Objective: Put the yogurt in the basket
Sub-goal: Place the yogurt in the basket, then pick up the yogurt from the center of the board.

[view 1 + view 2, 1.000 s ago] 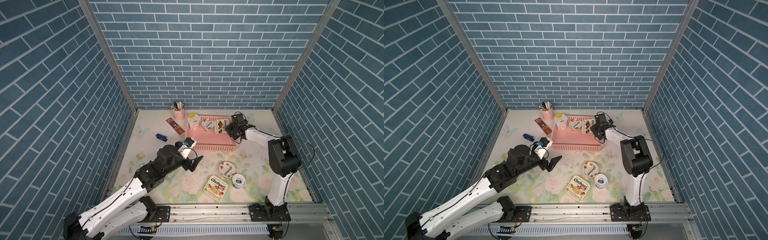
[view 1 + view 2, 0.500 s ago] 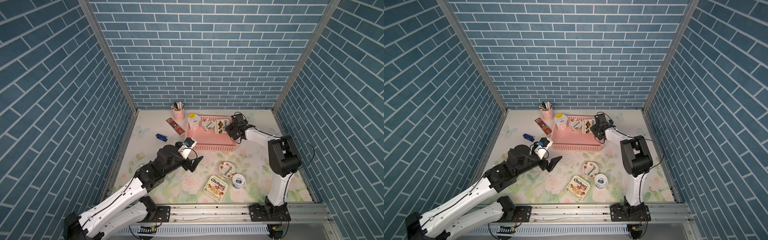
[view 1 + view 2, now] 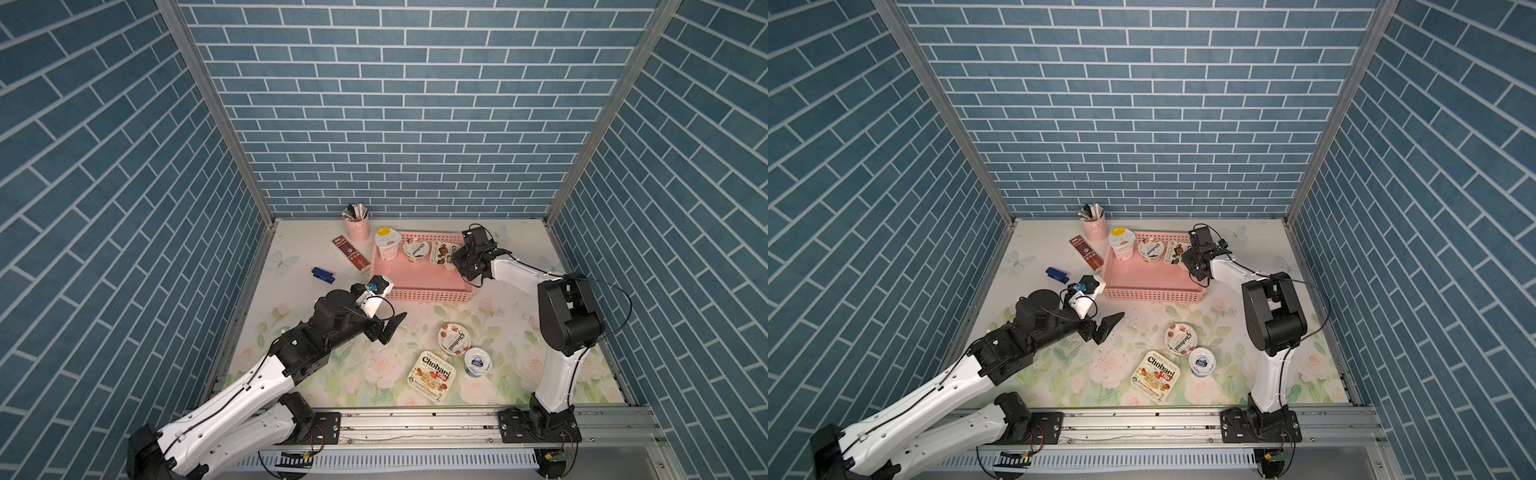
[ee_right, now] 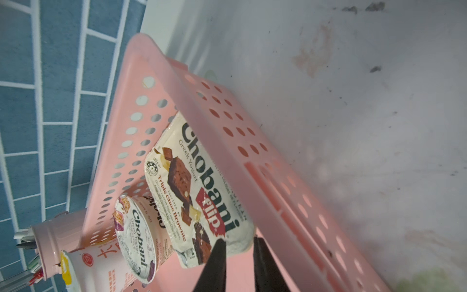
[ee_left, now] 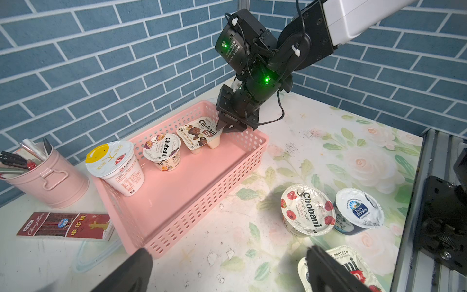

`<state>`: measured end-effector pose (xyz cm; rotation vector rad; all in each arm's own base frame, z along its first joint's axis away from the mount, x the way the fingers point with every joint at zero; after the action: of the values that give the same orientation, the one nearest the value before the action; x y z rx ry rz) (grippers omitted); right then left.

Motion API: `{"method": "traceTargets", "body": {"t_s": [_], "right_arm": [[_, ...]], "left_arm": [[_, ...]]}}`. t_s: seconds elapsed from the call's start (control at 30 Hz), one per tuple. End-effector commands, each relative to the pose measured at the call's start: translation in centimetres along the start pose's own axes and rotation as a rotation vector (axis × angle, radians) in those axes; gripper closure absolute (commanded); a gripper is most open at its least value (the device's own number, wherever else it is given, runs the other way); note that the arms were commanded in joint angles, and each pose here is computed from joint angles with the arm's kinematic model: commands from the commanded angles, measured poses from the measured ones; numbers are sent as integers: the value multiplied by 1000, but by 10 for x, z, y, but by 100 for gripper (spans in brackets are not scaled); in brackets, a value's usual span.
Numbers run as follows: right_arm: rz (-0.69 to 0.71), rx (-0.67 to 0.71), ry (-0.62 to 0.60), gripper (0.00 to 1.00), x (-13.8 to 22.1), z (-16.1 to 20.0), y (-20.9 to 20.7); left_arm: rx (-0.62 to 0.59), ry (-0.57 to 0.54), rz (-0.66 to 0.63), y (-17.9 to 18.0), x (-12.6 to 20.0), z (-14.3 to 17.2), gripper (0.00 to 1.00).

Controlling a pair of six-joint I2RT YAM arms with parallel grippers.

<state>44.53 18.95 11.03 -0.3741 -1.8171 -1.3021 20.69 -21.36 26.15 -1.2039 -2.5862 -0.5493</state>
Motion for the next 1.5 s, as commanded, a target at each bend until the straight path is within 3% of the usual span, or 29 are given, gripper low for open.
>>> {"method": "traceTargets", "body": {"t_s": [0.0,0.3,0.4,0.6,0.77,0.97,1.13,1.47], "right_arm": [[-31,7,-37,75,17,-5,14],[-48,75,-48,75,19,-6,27],[-56,170,-58,80,26,-4,37],[-62,364,-6,100,35,5,35],[-112,596,76,100,55,19,35],[-267,829,140,100,111,35,37],[-323,894,223,100,148,50,11],[-305,866,393,100,178,89,-80]], "left_arm": [[-13,-1,9,-2,0,-1,0],[-12,0,9,-2,1,-1,0],[-10,-2,4,-1,2,-1,0],[-9,-6,-7,1,4,-2,0],[-2,-18,-54,7,9,-6,0],[26,-52,-109,16,19,-13,0],[66,-78,-149,22,24,-18,0],[126,-128,-178,30,29,-38,0]]}}
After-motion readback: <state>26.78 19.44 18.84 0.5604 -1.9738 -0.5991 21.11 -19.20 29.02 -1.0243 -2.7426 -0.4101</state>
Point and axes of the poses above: each gripper's point midway between its finger pads, its own x axis back along the fingers, its own y axis along the line the jaws close on, z = x × y, the point moved 3 cm from there along x, back along the fingers, and after that the axes turned 13 degrees about -x, right-handed, at the moved point
